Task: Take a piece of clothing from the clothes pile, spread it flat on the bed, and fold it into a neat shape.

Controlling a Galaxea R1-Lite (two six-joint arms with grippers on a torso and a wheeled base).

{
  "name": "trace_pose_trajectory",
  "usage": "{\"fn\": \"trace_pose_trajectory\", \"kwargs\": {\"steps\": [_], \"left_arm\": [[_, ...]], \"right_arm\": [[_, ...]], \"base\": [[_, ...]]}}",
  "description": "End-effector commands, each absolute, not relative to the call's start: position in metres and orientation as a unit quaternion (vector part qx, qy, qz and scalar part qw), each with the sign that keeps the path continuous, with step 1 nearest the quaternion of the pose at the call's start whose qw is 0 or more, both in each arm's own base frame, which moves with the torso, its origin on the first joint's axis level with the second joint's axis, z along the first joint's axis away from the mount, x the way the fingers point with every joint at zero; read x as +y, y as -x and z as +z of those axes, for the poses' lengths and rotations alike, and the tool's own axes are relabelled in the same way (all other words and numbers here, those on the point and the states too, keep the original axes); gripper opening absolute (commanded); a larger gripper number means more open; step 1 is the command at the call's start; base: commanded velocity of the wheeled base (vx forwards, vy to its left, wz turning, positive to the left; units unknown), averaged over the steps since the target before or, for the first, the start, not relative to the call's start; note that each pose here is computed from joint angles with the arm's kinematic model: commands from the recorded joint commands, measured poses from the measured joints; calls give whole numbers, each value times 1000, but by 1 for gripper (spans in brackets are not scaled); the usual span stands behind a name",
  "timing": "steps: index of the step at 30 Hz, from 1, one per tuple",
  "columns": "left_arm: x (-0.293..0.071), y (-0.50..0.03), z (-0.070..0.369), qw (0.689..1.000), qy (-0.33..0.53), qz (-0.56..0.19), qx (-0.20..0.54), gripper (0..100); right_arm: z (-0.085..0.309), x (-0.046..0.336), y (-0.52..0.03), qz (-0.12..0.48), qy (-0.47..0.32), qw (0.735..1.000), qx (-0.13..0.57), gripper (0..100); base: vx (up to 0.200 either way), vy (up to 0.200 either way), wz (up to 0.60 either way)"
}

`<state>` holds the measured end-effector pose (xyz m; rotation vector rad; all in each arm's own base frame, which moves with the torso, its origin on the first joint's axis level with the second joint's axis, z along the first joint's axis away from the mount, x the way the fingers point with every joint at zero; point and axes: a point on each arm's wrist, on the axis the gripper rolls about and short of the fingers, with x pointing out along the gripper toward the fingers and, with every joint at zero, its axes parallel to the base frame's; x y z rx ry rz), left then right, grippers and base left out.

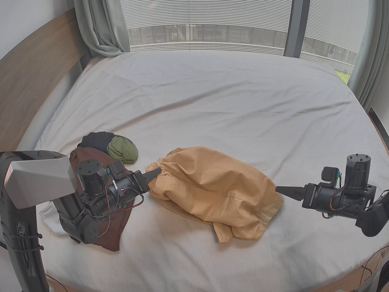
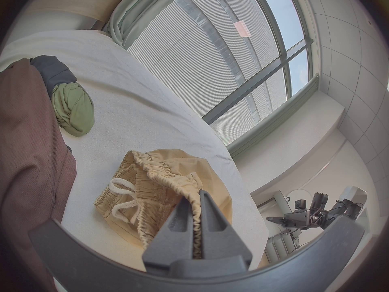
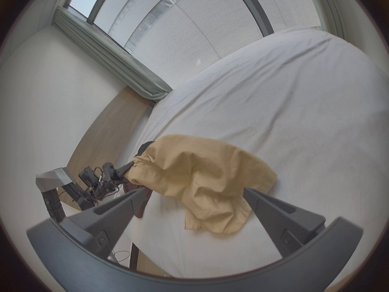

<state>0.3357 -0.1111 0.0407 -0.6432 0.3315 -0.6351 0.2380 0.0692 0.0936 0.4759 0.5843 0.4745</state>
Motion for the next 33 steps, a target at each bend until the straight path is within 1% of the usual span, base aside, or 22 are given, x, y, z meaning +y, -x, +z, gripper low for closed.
{"fn": "trace_pose_trajectory", "kwargs": {"steps": [1,3,4,9,15,17,33], "left_arm": [[-112,-336,38,886,309,-305,163,0],[-112,-336,38,886,309,-305,163,0],[-112,-336,38,886,309,-305,163,0],[-112,-336,38,886,309,-305,163,0],[-111,-336,39,886,309,-305,161,0],[-111,-336,39,886,310,-304,161,0],[-111,-337,38,886,310,-305,162,0]], "right_arm": [[75,71,-243,224,-232,892,318,100],[75,71,-243,224,-232,892,318,100],[67,72,-246,219,-237,887,331,100],[48,74,-253,209,-254,879,345,100],[26,75,-260,201,-259,876,353,100],[16,75,-261,195,-268,872,360,100],[-29,79,-273,180,-297,864,364,100]], "base": [[0,0,0],[0,0,0],[0,0,0],[0,0,0],[0,0,0],[0,0,0],[0,0,0]]}}
